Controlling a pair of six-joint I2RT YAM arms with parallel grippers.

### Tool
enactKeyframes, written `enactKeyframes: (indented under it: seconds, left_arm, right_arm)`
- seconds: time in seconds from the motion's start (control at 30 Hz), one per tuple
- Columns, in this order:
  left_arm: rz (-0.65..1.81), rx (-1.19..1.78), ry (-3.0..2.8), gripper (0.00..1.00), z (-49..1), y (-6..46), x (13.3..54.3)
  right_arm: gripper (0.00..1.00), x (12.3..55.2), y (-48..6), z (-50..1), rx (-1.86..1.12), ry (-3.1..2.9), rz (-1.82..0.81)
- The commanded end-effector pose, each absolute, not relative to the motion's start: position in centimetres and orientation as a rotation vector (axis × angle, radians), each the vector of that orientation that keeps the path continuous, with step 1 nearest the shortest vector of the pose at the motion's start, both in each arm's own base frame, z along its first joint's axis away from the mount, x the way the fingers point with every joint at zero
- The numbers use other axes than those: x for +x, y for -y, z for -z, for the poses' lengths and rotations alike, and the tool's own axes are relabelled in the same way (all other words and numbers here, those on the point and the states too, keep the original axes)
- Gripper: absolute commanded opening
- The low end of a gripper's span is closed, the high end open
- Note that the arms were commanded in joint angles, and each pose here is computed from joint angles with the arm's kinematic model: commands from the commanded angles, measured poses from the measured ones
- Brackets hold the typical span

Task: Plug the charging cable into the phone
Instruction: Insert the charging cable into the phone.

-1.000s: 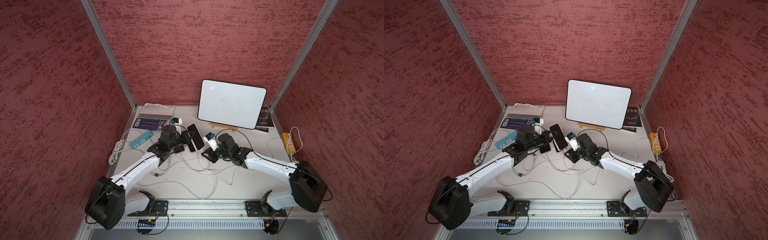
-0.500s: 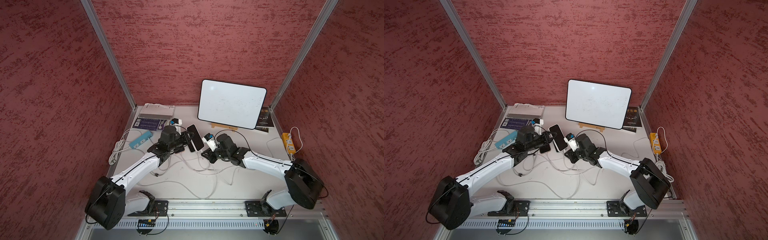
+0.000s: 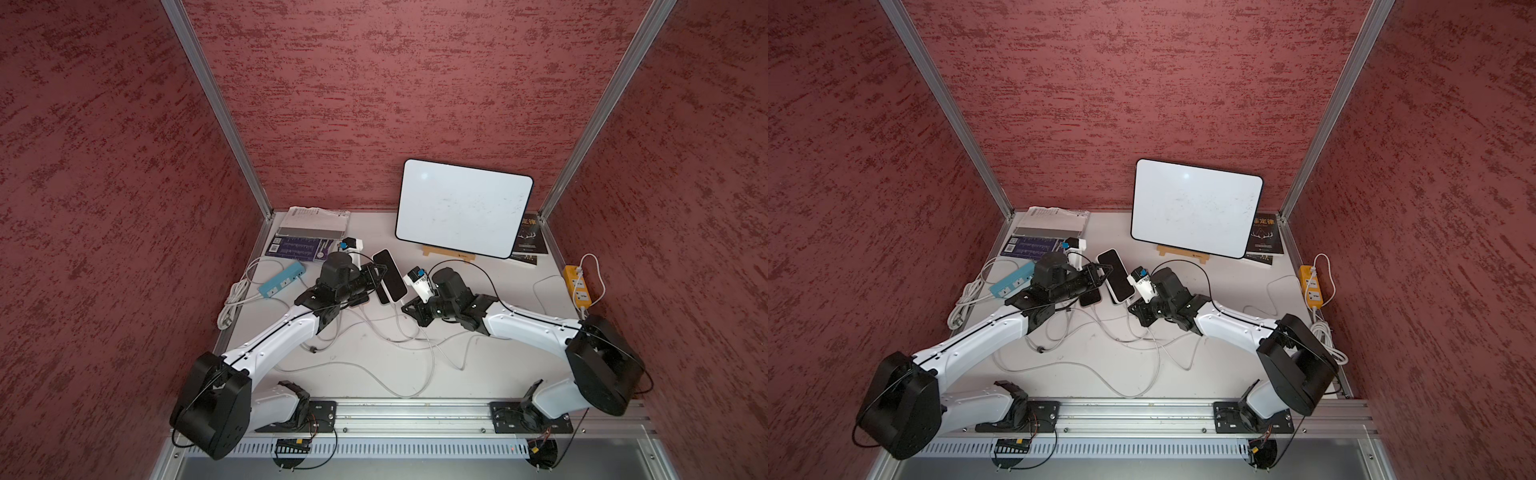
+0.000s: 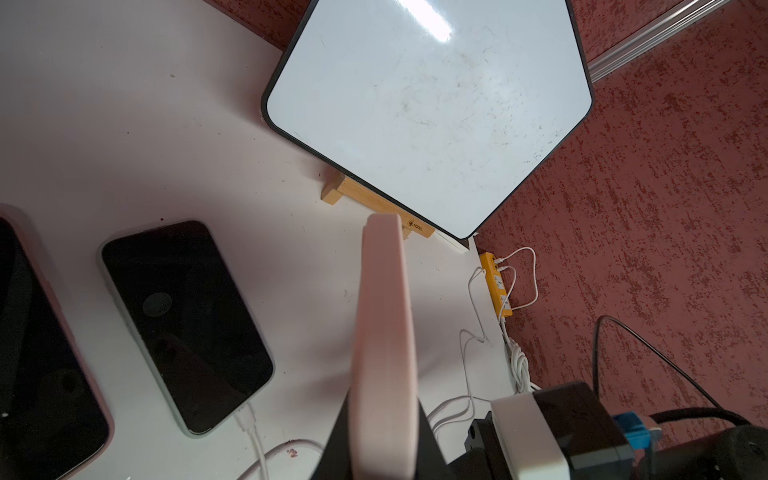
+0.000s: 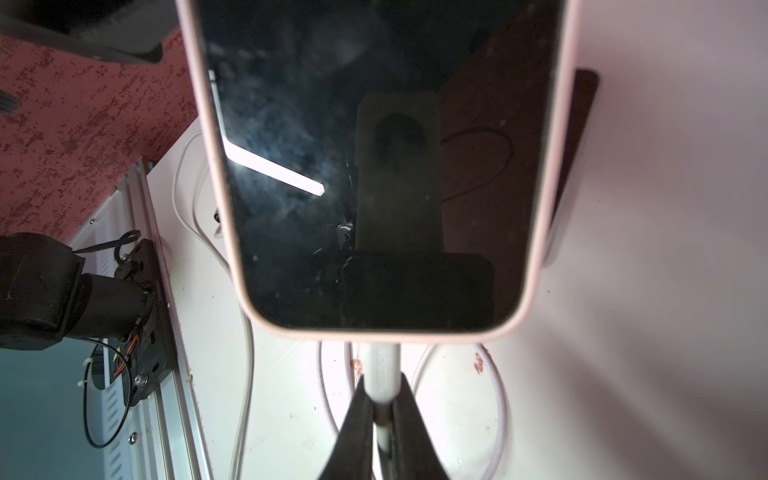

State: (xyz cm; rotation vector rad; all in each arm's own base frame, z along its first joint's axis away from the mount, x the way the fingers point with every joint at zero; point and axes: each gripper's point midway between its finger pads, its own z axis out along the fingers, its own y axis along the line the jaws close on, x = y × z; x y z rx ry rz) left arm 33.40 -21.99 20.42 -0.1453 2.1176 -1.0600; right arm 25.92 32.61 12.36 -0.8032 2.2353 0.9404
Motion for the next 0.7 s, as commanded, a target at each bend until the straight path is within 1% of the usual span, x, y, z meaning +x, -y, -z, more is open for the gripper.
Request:
enactKeyframes:
  seconds: [0.0, 0.23, 0.5, 0.67]
  left_arm:
    - [1.116, -0.104, -2.038, 0.00, -22.5, 22.5, 33.4]
    - [1.139, -0.114, -2.079, 0.00, -20.4, 23.1, 32.9]
    - [1.127, -0.096, -2.141, 0.00, -18.5, 23.4, 32.5]
    - [1.141, -0.045, -2.183, 0.00, -17.4, 24.7, 32.2]
  right_arm:
    - [0.08, 27.4, -33.6, -15.5, -0.766, -2.126, -0.971]
    - [0.00, 28.5, -33.7, -17.3, -0.705, -2.084, -0.965]
    - [0.00, 29.3, -34.0, -18.5, -0.691, -2.051, -0.950]
    - [0.00, 29.4, -34.3, -18.7, -0.718, -2.034, -0.949]
